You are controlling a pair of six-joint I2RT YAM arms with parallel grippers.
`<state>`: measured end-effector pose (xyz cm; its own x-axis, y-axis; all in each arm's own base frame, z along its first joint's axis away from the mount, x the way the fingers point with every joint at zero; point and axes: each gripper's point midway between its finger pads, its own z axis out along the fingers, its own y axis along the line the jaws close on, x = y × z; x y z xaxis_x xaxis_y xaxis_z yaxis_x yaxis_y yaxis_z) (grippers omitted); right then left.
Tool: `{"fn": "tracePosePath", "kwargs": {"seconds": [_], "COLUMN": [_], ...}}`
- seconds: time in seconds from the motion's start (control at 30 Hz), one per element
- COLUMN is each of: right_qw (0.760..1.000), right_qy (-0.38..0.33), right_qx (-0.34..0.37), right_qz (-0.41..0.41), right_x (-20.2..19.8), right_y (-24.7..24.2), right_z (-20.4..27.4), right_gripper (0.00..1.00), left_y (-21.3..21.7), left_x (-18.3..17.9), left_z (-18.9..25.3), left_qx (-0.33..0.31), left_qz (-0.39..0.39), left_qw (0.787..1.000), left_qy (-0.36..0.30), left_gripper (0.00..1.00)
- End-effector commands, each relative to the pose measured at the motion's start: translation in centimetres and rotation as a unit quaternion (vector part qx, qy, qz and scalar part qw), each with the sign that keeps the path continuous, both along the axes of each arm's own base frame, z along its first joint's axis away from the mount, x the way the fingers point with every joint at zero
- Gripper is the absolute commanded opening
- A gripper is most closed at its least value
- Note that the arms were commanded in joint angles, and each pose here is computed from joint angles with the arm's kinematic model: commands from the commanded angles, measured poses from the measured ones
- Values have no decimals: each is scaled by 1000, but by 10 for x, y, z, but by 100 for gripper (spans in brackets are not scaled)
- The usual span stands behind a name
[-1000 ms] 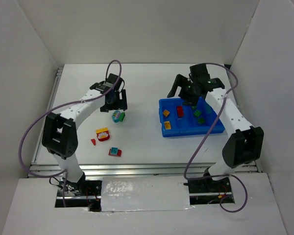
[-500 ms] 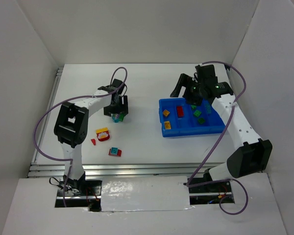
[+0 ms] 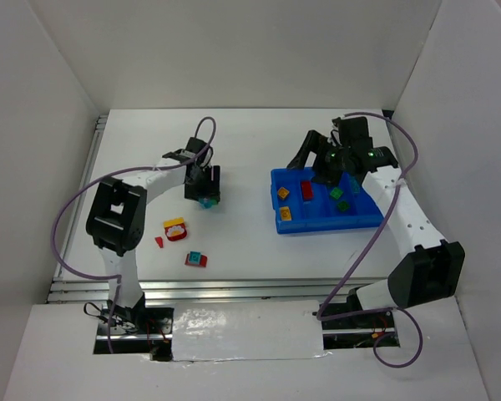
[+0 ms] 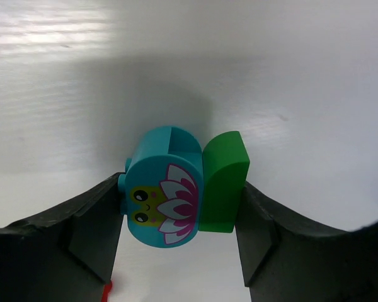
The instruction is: Sort the legos into containers by color
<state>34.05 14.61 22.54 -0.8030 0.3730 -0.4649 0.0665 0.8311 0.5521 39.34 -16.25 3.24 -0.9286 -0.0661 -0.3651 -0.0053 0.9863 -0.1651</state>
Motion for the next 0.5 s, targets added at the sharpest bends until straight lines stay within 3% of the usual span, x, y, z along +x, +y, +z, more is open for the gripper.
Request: {"fn": "tracePosePath", "kwargs": {"seconds": [0.0, 0.03, 0.1, 0.13, 0.17, 0.3, 0.47], "right_qw": [994, 991, 985, 986, 987, 983, 973], "right_qy": [-57, -55, -72, -62, -45, 10, -12], "right_qx": [91, 120, 154, 153, 156, 183, 225], "right_qz": [12, 4, 5, -16, -17, -8, 56], "right_x": [3, 3, 5, 10, 10, 9, -6], "right_y": [7, 8, 11, 11, 15, 38, 72], "right_z": [44, 52, 66, 71, 71, 67, 90], "right_gripper": [100, 100, 98, 97, 96, 86, 73], "left_y": [-50, -59, -87, -102, -110, -144, -167], "left_x": [7, 1, -26, -39, -47, -80, -101], "left_z": [86, 124, 155, 185, 197, 228, 252], "left_qx": [-127, -158, -213, -226, -229, -222, -219], "left_qz": [-110, -143, -228, -273, -294, -379, -429], "left_qw": [979, 964, 930, 905, 894, 860, 832], "left_qy": [-114, -160, -193, -234, -249, -261, -275], "left_gripper": [0, 0, 0, 0, 0, 0, 0]}}
